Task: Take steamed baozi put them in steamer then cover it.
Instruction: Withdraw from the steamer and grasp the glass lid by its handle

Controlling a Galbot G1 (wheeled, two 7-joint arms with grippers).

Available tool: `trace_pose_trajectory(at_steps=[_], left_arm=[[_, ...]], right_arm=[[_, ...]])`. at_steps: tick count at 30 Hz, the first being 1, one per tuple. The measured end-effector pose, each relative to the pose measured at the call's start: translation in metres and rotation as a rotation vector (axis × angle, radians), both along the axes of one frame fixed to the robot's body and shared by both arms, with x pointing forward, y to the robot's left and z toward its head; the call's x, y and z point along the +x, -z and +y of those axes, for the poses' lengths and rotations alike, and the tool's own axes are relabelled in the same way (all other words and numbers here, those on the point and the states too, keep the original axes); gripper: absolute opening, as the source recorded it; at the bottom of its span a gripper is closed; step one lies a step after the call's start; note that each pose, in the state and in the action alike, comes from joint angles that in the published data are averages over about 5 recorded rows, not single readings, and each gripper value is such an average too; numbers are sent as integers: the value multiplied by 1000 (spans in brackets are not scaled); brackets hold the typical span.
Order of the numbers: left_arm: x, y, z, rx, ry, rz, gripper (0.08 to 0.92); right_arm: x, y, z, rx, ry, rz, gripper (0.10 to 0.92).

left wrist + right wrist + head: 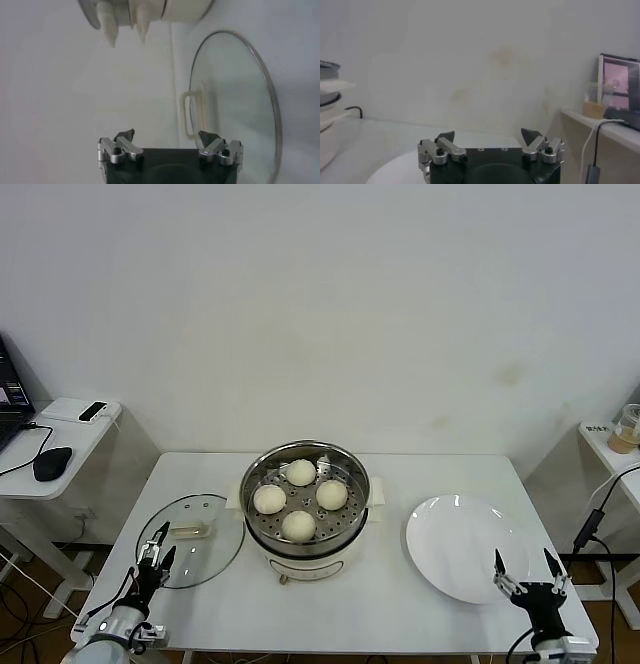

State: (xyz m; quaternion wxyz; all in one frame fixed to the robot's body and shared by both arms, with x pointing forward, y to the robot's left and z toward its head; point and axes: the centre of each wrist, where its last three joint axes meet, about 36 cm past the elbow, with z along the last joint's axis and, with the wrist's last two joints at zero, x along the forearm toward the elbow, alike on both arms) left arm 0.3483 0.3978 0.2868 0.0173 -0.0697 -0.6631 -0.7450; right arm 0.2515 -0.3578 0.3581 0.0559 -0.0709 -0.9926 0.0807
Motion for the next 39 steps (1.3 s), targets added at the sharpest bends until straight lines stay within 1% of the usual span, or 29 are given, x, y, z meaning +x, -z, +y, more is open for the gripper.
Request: trace_pose_trajectory(at_steps=[7, 20, 35, 37, 39], left_arm=[[22, 3, 2, 21, 13, -10, 823], [52, 14, 0, 25, 24, -7, 823], [79, 22, -2, 19, 10, -5, 823], [81, 22, -2, 20, 7, -3, 814], [83, 22, -1, 20, 6, 2, 779]], right_arm=[[-13, 3, 2, -10, 13, 25, 823], [-23, 5, 8, -21, 22, 50, 823], [-25, 10, 8, -28, 19, 69, 823], [-25, 10, 8, -29, 18, 71, 823], [-25, 11, 8, -29, 18, 73, 823]])
